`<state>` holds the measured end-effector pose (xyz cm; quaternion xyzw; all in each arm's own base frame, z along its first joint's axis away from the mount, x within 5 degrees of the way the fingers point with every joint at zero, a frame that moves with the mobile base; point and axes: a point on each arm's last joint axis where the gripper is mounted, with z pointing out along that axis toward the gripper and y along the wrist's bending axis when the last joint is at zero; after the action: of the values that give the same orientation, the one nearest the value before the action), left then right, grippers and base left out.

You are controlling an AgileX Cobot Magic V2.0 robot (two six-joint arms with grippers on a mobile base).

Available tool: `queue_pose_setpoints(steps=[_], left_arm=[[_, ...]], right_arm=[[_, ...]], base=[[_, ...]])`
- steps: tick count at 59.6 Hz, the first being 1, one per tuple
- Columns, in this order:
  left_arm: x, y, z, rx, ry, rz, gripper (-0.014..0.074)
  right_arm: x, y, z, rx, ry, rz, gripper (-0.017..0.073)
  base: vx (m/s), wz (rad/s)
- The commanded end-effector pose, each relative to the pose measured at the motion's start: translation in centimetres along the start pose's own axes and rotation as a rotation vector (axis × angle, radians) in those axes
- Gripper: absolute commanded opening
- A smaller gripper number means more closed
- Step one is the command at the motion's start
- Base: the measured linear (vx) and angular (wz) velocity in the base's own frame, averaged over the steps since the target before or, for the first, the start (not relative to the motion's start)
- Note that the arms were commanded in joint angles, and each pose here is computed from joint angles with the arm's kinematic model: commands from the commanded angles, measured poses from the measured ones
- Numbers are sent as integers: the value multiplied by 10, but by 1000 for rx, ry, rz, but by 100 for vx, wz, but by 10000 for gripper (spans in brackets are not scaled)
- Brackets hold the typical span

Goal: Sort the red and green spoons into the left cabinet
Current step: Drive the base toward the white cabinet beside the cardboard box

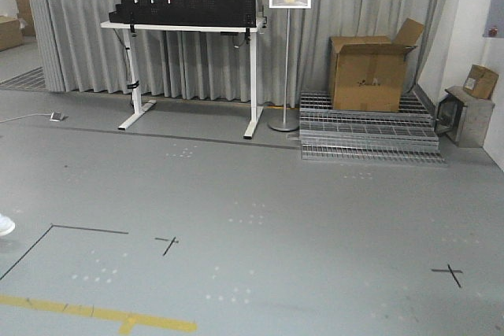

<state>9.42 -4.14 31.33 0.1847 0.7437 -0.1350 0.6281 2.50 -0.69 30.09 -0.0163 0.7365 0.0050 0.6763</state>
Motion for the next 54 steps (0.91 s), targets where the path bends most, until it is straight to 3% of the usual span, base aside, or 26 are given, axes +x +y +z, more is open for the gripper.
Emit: queue_pose_setpoints(steps=[1, 54], left_arm=[[-11, 2, -1, -18, -48, -32, 0], [-11, 2, -1, -19, -49, -32, 0]], right_arm=[[-16, 0, -3, -4, -97, -17, -4], [-16, 0, -3, -4, -96, -16, -4]], base=[[70, 0], [69, -11]])
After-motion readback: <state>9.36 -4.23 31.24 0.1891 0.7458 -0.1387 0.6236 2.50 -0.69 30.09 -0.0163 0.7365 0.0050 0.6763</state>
